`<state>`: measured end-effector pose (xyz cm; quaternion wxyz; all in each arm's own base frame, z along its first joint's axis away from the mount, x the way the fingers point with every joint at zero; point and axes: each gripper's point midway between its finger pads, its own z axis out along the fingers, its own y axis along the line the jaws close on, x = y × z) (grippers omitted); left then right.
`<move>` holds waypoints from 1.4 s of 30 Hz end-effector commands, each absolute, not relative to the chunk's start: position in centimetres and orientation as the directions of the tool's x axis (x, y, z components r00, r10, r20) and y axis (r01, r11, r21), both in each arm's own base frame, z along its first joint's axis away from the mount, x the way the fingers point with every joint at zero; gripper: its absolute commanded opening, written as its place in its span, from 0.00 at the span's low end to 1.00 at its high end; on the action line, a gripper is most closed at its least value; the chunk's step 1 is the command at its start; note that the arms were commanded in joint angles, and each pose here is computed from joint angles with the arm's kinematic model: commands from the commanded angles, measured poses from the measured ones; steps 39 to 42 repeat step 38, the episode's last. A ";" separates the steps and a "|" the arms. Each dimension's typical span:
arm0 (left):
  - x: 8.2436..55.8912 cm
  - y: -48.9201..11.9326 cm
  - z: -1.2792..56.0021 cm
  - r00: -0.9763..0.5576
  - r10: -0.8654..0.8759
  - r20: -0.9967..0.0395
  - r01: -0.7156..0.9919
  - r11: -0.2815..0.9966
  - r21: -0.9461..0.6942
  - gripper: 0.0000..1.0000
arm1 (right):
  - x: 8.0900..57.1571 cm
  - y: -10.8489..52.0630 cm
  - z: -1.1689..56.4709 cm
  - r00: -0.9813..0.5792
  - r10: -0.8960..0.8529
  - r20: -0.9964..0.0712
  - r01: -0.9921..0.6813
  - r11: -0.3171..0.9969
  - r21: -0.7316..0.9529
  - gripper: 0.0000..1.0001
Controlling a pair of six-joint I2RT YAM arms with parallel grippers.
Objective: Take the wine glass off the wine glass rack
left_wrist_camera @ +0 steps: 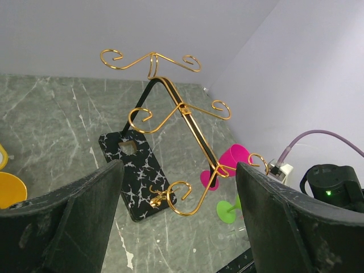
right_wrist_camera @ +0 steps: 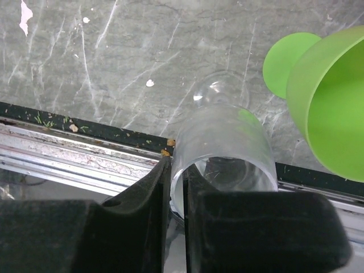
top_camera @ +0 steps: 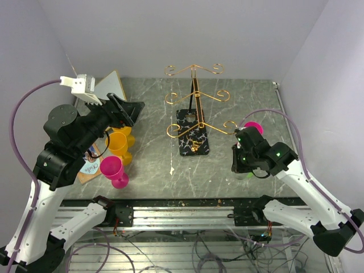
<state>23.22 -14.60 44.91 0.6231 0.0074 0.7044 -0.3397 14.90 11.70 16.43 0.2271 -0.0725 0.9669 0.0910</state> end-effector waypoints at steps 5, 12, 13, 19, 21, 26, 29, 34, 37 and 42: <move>22.1 -14.1 46.6 -0.190 -0.417 -0.889 0.456 0.764 -0.456 0.90 | 15.6 12.2 18.2 -0.857 -0.062 -0.512 -0.175 0.968 0.177 0.38; 21.1 -13.4 47.4 -0.177 -0.438 -0.881 0.448 0.761 -0.468 0.90 | 16.9 11.4 25.8 -0.740 0.008 -0.672 -0.175 0.963 0.205 0.65; 20.8 -13.2 47.7 -0.171 -0.440 -0.881 0.451 0.760 -0.467 0.89 | 17.2 11.3 27.8 -0.699 0.024 -0.715 -0.188 0.958 0.216 0.70; 19.4 -11.9 50.2 -0.098 -0.449 -0.888 0.462 0.770 -0.440 0.89 | 16.9 8.6 41.9 -0.307 0.188 -0.933 -0.281 0.919 0.277 0.99; 18.9 -11.2 51.3 -0.059 -0.453 -0.890 0.455 0.781 -0.428 0.90 | 16.1 7.8 45.6 -0.199 0.237 -0.951 -0.314 0.904 0.291 1.00; 17.0 -8.8 53.9 0.050 -0.476 -0.878 0.434 0.802 -0.410 0.91 | 15.6 7.1 50.0 -0.105 0.251 -0.962 -0.344 0.899 0.272 1.00; 16.0 -7.7 54.7 0.103 -0.494 -0.863 0.431 0.804 -0.409 0.92 | 15.9 6.7 51.1 -0.095 0.238 -0.967 -0.321 0.912 0.256 1.00; 15.2 -6.8 55.3 0.134 -0.490 -0.861 0.414 0.817 -0.401 0.94 | 15.4 6.4 51.8 -0.045 0.268 -0.963 -0.343 0.901 0.266 1.00; 15.4 -6.8 55.4 0.138 -0.481 -0.866 0.410 0.823 -0.393 0.93 | 15.9 6.1 51.9 -0.030 0.281 -0.959 -0.312 0.909 0.276 1.00; 15.5 -6.9 55.4 0.137 -0.479 -0.867 0.412 0.824 -0.390 0.93 | 16.2 5.8 51.6 -0.048 0.285 -0.957 -0.280 0.916 0.287 1.00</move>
